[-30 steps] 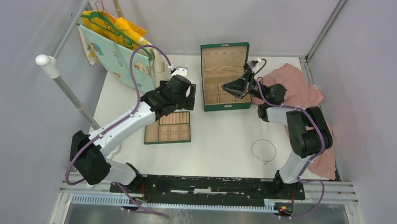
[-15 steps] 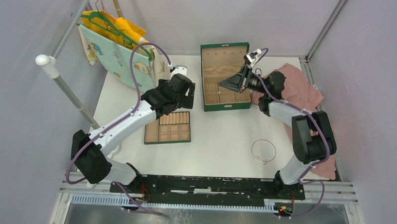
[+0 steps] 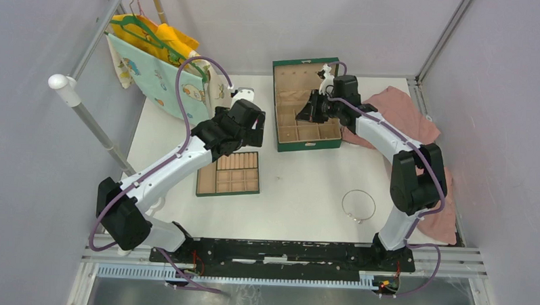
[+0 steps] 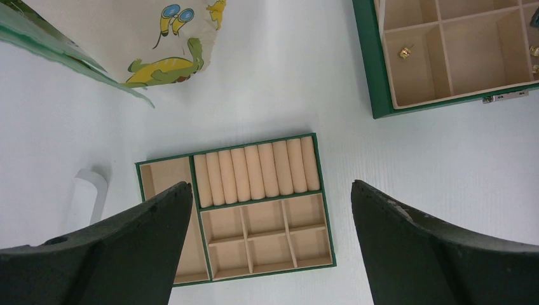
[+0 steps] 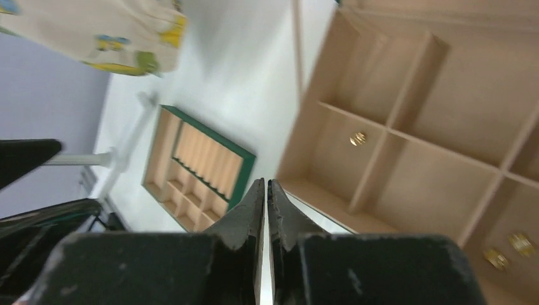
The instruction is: Organize the mixed jewelry
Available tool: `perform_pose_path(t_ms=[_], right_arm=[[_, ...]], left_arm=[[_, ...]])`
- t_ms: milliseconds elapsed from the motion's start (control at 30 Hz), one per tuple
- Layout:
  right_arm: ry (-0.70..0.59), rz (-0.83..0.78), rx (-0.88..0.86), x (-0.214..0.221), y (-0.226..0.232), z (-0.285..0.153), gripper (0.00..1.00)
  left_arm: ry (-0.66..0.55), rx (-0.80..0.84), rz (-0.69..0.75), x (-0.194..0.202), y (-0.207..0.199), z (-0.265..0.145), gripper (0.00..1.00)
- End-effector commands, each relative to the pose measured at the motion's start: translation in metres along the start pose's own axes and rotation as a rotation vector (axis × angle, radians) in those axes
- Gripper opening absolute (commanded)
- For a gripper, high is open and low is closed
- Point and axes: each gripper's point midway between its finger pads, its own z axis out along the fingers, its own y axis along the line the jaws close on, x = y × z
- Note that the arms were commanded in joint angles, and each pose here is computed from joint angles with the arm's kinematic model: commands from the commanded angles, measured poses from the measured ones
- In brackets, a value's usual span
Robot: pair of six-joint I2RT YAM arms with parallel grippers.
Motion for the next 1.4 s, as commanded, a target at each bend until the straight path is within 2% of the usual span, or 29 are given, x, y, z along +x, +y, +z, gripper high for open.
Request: perform_pose_path(t_ms=[0,233,433,533,700,867,1033,1167,1267,1367], right_arm=[[0.014,-0.083,0.177,0.005,-0.029,-0.008,0.11],[0.078,-0.142,0.342,0.039,-0.06,-0.034,0.22],[0.06,-0.175,0.496,0.057,-0.081,-0.069,0.35],[0.032,-0.185,0.55,0.058,-0.084,-0.085,0.38],[-0.004,-0.186,0.577,0.059,-0.084,-0.098,0.4],[-0.001,-0.183,0.577,0.064,-0.083,-0.101,0.4],[0.036,-0.189,0.559,0.074,-0.082,-0.098,0.4],[0.054,-0.192,0.546,0.082,-0.081,-0.098,0.4],[0.064,-0.188,0.539,0.088,-0.08,-0.098,0.4],[0.068,-0.187,0.536,0.092,-0.08,-0.1,0.4]], left_arm=[[-0.032,0.007,-0.018,-0.01,-0.001,-0.005,1.0],[0.044,0.053,0.032,0.021,-0.013,0.0,1.0],[0.125,0.115,0.062,0.059,-0.033,0.007,1.0],[0.169,0.111,0.06,0.08,-0.03,0.003,1.0],[0.261,0.082,-0.008,0.126,-0.007,-0.01,1.0],[0.382,0.009,-0.15,0.175,0.017,-0.032,0.97],[0.431,-0.048,-0.282,0.203,0.031,-0.048,0.93],[0.475,-0.165,-0.314,0.221,0.048,-0.055,0.92],[0.505,-0.262,-0.345,0.235,0.06,-0.056,0.87],[0.544,-0.282,-0.397,0.251,0.06,-0.057,0.81]])
